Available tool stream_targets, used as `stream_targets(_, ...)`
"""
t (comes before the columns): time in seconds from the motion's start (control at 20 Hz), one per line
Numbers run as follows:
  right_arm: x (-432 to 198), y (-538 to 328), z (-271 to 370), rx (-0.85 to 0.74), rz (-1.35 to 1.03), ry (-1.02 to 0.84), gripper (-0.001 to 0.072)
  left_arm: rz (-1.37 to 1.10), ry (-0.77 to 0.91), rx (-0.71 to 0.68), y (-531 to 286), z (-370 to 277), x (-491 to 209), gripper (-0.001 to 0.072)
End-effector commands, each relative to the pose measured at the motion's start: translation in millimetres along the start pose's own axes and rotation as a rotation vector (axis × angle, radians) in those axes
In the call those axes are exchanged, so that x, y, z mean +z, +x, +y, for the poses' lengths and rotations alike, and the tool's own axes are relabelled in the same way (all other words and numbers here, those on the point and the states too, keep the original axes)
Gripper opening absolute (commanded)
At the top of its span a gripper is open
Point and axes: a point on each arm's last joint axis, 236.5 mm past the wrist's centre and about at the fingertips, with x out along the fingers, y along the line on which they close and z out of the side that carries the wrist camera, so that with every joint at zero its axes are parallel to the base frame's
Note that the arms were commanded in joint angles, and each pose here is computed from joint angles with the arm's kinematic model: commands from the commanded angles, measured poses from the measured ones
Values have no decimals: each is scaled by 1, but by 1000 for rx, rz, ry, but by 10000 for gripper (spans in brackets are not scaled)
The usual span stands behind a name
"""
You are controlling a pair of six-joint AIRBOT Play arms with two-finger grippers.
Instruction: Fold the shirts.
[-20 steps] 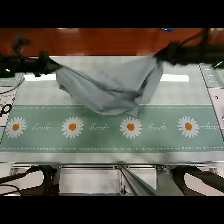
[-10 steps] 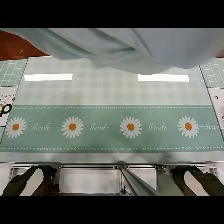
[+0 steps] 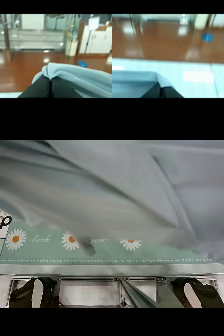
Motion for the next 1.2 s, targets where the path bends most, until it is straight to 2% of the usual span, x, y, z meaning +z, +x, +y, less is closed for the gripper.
stream_targets(0.0,-72,38,-2,28,233,78,23,172,-33,-7,10,14,-59,27)
stream_targets(0.2,-161,132,-11,82,439,184,23,501,-302,-45,69,46,-201,27)
stream_targets(0.3,-201,182,-19,95,518,234,23,576,-414,-7,102,70,-264,27)
stream_targets(0.5,-250,287,-20,185,620,345,23,708,-497,46,171,94,-368,27)
stream_targets(0.7,-291,376,-29,203,716,507,24,774,-543,94,240,107,-435,27)
stream_targets(0.75,-297,392,-28,224,736,518,74,802,-548,87,253,108,-446,27)
stream_targets(0.8,-304,402,-26,258,772,489,272,852,-557,68,260,105,-458,28)
stream_targets(0.85,-308,405,-27,276,816,481,422,904,-568,45,262,103,-467,48)
stream_targets(0.95,-297,400,-34,314,874,490,419,1034,-543,-2,252,108,-473,501)
stream_targets(1.05,-277,382,-58,314,878,506,418,1168,-479,-2,220,134,-464,505)
stream_targets(1.15,-273,352,-96,258,895,523,417,1247,-495,47,179,166,-452,505)
